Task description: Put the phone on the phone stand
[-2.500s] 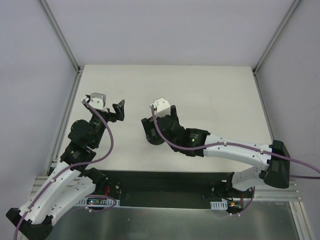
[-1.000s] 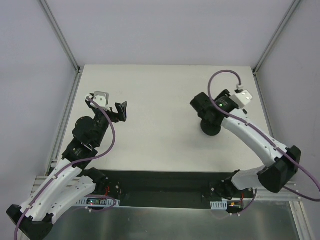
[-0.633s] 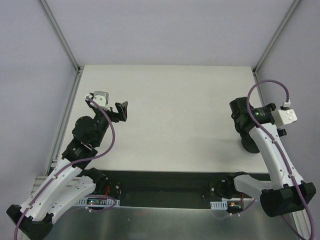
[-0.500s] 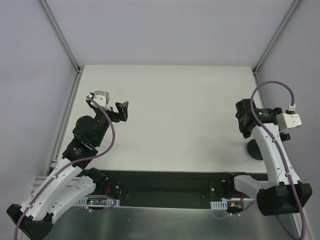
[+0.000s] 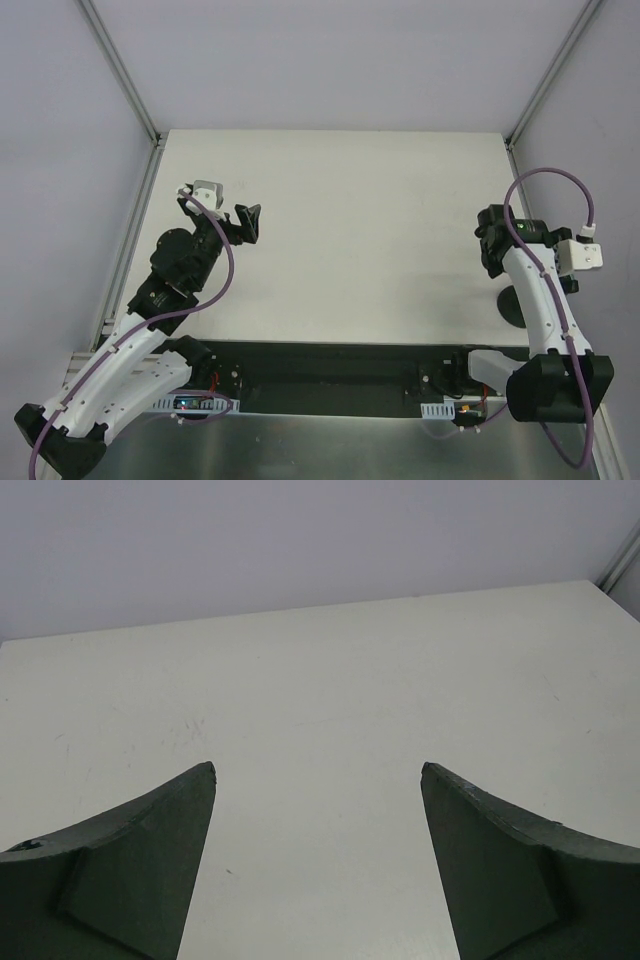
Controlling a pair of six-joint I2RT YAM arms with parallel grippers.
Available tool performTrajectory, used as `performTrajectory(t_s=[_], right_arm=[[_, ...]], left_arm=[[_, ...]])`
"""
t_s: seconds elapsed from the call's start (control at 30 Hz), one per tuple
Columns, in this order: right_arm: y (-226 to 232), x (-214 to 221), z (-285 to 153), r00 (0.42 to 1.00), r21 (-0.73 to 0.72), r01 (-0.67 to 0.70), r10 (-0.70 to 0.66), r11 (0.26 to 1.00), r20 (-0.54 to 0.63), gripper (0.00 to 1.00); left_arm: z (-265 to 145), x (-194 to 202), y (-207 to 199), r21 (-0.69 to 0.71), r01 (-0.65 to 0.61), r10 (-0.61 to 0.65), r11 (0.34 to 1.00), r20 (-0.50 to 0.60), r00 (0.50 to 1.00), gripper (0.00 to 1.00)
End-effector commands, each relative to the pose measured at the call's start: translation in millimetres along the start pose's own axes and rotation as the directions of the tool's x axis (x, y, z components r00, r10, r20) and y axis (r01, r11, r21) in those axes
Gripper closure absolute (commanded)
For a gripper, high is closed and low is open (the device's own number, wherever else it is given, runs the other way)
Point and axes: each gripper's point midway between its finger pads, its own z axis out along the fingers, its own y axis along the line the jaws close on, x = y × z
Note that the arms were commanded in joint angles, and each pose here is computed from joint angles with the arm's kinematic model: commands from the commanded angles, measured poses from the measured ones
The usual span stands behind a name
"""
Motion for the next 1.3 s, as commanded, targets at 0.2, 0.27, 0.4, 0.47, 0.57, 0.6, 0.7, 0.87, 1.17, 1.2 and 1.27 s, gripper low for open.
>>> performTrajectory(t_s=[0.2, 0.27, 0.4, 0.47, 0.57, 0.6, 0.7, 0.87, 1.17, 1.2, 1.27], right_arm=[[-17.5, -39.4, -9.1, 0.943, -0.021, 0.305, -0.299, 0.952, 0.147, 0.03], [-7.0, -48.3, -18.9, 0.929, -0.077, 0.344, -0.327, 0.936, 0.177, 0.04], [8.4, -68.8, -39.3, 0.909, -0.174, 0.396, -0.358, 0.901, 0.215, 0.04], [22.7, -81.8, -60.5, 0.879, -0.268, 0.457, -0.386, 0.848, 0.28, 0.04], [37.6, -93.4, -87.2, 0.852, -0.378, 0.502, -0.368, 0.778, 0.372, 0.04], [39.8, -99.2, -91.7, 0.84, -0.383, 0.52, -0.378, 0.763, 0.388, 0.04], [39.9, -101.6, -98.2, 0.839, -0.417, 0.532, -0.394, 0.737, 0.375, 0.04], [72.9, -72.0, -177.7, 0.751, -0.575, 0.66, -0.412, 0.483, 0.516, 0.04], [48.5, 71.3, -384.1, 0.832, -0.87, -0.127, -0.529, -0.476, 0.169, 0.03], [42.4, 70.6, -399.0, 0.831, -0.834, -0.214, -0.544, -0.509, 0.119, 0.03], [31.8, 69.9, -416.7, 0.806, -0.787, -0.321, -0.589, -0.527, 0.065, 0.04]], left_arm=[[-1.1, -24.3, -3.0, 0.015, 0.03, -0.031, 0.999, 0.051, 0.998, 0.18], [-0.6, -24.2, -3.8, 0.018, 0.031, -0.032, 0.999, 0.049, 0.998, 0.18], [-0.7, -23.3, -5.2, 0.025, 0.033, -0.034, 0.999, 0.045, 0.998, 0.18], [-0.2, -23.6, -5.6, 0.027, 0.033, -0.034, 0.999, 0.045, 0.998, 0.18], [0.1, -23.3, -8.3, 0.04, 0.036, -0.038, 0.999, 0.041, 0.998, 0.18], [0.1, -22.9, -8.1, 0.04, 0.036, -0.038, 0.999, 0.039, 0.999, 0.18], [-0.8, -23.5, -8.2, 0.042, 0.037, -0.038, 0.998, 0.042, 0.998, 0.17], [-0.2, -23.5, -11.6, 0.059, 0.037, -0.039, 0.998, 0.039, 0.998, 0.16], [1.9, -18.5, -15.3, 0.076, 0.031, -0.033, 0.997, 0.018, 0.999, 0.15], [2.8, -16.9, -18.6, 0.094, 0.027, -0.028, 0.995, 0.012, 1.0, 0.14], [4.1, -14.7, -26.7, 0.137, 0.018, -0.018, 0.99, 0.002, 1.0, 0.14]])
